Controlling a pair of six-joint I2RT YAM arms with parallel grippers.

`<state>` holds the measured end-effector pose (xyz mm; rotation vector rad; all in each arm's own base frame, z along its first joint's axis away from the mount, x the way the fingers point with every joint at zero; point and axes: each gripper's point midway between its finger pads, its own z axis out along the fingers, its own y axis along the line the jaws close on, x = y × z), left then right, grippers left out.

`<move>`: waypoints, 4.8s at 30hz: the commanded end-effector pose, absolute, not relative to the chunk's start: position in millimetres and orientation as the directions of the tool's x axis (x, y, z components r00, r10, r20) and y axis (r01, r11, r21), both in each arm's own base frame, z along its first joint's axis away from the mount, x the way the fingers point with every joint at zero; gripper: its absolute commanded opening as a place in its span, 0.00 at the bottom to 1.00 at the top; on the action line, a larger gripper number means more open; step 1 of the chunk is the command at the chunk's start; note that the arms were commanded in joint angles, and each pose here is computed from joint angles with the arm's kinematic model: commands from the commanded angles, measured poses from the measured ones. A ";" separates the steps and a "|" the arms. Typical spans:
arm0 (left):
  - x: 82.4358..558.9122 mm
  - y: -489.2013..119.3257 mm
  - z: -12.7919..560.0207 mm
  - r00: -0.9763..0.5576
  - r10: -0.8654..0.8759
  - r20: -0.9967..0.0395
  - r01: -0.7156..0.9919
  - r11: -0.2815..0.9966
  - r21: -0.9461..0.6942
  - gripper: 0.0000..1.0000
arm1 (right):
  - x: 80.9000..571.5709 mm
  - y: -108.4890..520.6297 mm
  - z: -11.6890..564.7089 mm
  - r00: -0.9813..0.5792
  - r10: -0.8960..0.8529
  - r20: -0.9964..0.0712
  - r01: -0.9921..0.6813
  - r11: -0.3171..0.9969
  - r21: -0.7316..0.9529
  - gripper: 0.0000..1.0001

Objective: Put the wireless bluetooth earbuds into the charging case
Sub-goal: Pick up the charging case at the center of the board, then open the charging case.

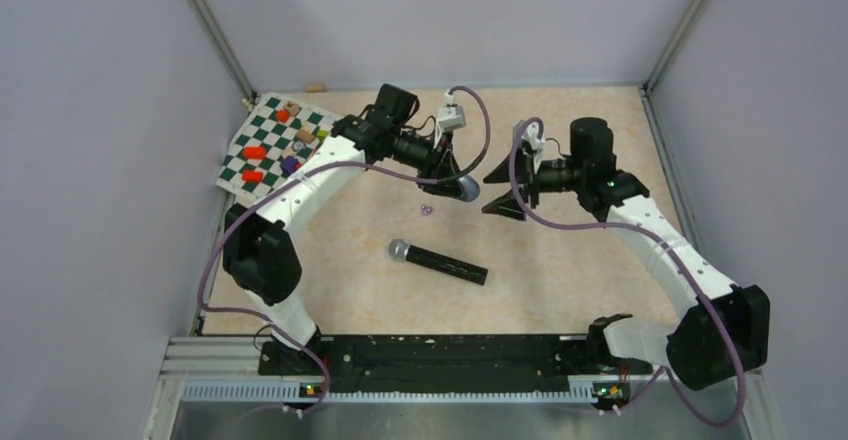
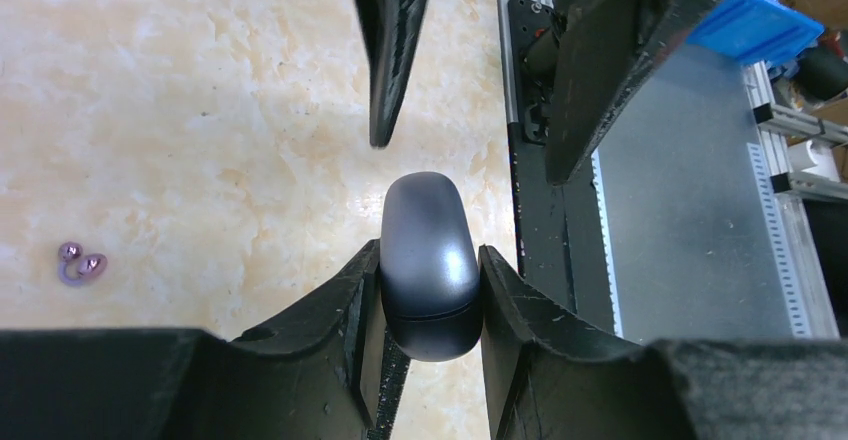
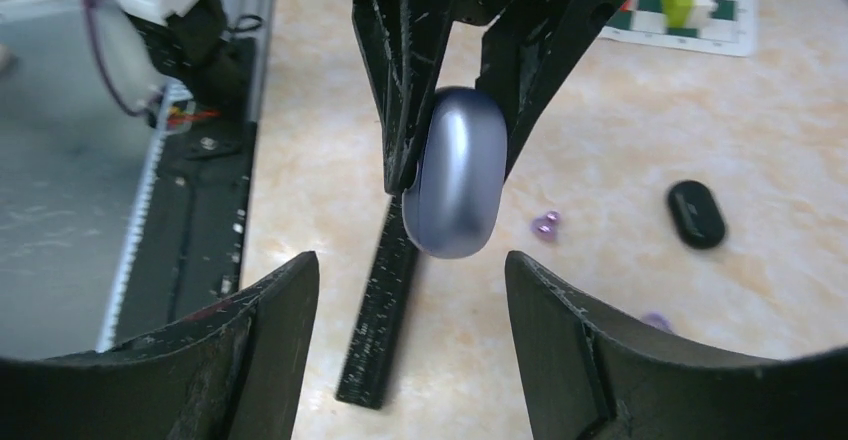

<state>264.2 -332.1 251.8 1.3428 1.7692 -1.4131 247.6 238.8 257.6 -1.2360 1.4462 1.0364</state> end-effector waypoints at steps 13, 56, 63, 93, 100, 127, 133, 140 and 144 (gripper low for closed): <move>223.5 -346.4 252.7 -0.183 0.457 -0.871 0.951 -0.142 -0.274 0.15 | 232.1 248.6 257.2 -0.254 -0.129 -0.959 -0.962 -0.071 0.264 0.55; 226.4 -346.4 251.5 -0.197 0.465 -0.863 0.952 -0.119 -0.281 0.79 | 224.5 250.3 253.4 -0.176 -0.165 -0.970 -0.979 -0.073 0.190 0.18; 229.4 -342.8 258.7 -0.191 0.445 -0.875 0.959 -0.105 -0.263 0.86 | 233.0 245.1 260.4 -0.163 -0.147 -0.976 -0.985 -0.032 0.170 0.17; 238.3 -344.0 268.1 -0.248 0.392 -0.886 0.953 -0.066 -0.296 0.66 | 255.7 240.2 269.0 -0.168 -0.073 -0.983 -0.981 0.107 0.160 0.16; 240.5 -344.8 272.4 -0.256 0.378 -0.889 0.952 -0.060 -0.300 0.54 | 260.0 237.8 268.3 -0.166 -0.070 -0.984 -0.979 0.127 0.156 0.16; 247.9 -345.8 276.7 -0.281 0.356 -0.891 0.951 -0.022 -0.309 0.56 | 260.7 233.8 272.5 -0.229 -0.024 -0.973 -0.968 0.109 0.225 0.16; 250.4 -346.2 278.2 -0.299 0.343 -0.890 0.947 -0.011 -0.322 0.51 | 262.1 233.6 272.6 -0.230 -0.021 -0.973 -0.967 0.116 0.226 0.16; 249.3 -346.2 281.2 -0.300 0.334 -0.893 0.946 -0.018 -0.325 0.49 | 262.4 234.3 269.8 -0.244 -0.024 -0.969 -0.965 0.109 0.241 0.16; 248.1 -346.3 282.6 -0.299 0.332 -0.895 0.945 -0.025 -0.325 0.49 | 261.9 234.5 268.7 -0.248 -0.025 -0.968 -0.964 0.103 0.245 0.16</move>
